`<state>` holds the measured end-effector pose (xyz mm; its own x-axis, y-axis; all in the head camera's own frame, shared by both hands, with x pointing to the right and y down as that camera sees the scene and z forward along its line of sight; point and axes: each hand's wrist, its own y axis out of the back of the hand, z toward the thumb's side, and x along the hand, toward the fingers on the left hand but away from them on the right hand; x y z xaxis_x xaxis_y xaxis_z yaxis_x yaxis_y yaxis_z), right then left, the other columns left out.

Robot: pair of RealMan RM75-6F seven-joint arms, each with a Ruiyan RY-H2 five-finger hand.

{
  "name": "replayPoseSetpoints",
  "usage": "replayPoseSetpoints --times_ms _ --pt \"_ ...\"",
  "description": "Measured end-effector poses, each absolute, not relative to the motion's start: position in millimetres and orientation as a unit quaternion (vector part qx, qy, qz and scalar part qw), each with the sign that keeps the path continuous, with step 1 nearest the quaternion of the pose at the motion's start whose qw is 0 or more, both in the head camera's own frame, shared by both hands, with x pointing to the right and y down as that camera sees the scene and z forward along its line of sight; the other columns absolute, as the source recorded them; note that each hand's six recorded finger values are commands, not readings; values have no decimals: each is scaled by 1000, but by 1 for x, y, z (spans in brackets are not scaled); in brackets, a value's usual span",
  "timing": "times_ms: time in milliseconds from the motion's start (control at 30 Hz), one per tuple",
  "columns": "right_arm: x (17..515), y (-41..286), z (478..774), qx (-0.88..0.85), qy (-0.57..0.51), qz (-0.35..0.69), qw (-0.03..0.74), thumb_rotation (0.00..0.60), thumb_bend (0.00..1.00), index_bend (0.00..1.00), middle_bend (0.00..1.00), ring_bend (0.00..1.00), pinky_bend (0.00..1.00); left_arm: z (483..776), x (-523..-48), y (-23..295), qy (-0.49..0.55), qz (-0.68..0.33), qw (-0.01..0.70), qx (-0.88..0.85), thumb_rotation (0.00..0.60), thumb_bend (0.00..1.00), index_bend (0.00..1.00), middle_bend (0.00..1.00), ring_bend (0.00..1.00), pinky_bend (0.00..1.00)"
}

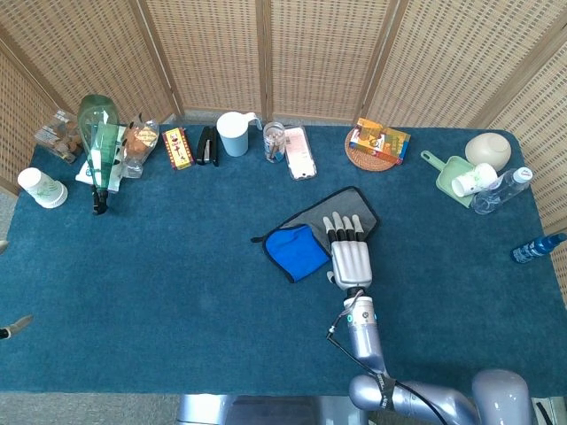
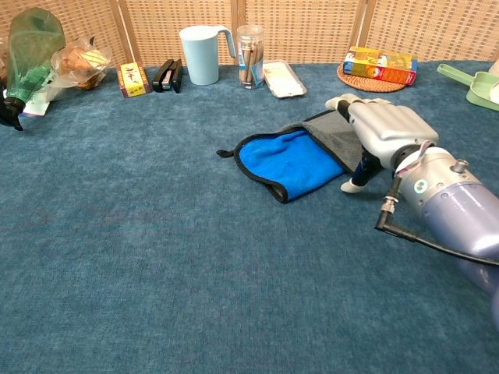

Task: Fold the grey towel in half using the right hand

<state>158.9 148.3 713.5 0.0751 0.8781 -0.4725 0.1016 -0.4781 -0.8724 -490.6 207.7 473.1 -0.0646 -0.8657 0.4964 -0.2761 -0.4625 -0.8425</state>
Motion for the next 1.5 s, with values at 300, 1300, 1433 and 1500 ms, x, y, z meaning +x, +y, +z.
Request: replayPoseSetpoints --times_ms 300,1300,1433,1500 --pt "166 138 720 -633 -391 572 346 600 15 0 0 0 47 474 -492 207 452 -575 255 -632 600 81 0 0 0 0" --pt "185 131 725 -606 -392 581 376 600 387 524 0 0 67 474 -492 208 449 -579 255 -631 600 81 0 0 0 0" --pt "185 130 725 -602 -388 583 384 600 384 620 0 0 68 475 -492 207 449 -579 255 -631 600 81 0 0 0 0" --pt "185 129 725 -600 -387 583 387 600 387 645 0 0 70 475 -491 207 448 -579 255 -632 600 81 0 0 0 0"
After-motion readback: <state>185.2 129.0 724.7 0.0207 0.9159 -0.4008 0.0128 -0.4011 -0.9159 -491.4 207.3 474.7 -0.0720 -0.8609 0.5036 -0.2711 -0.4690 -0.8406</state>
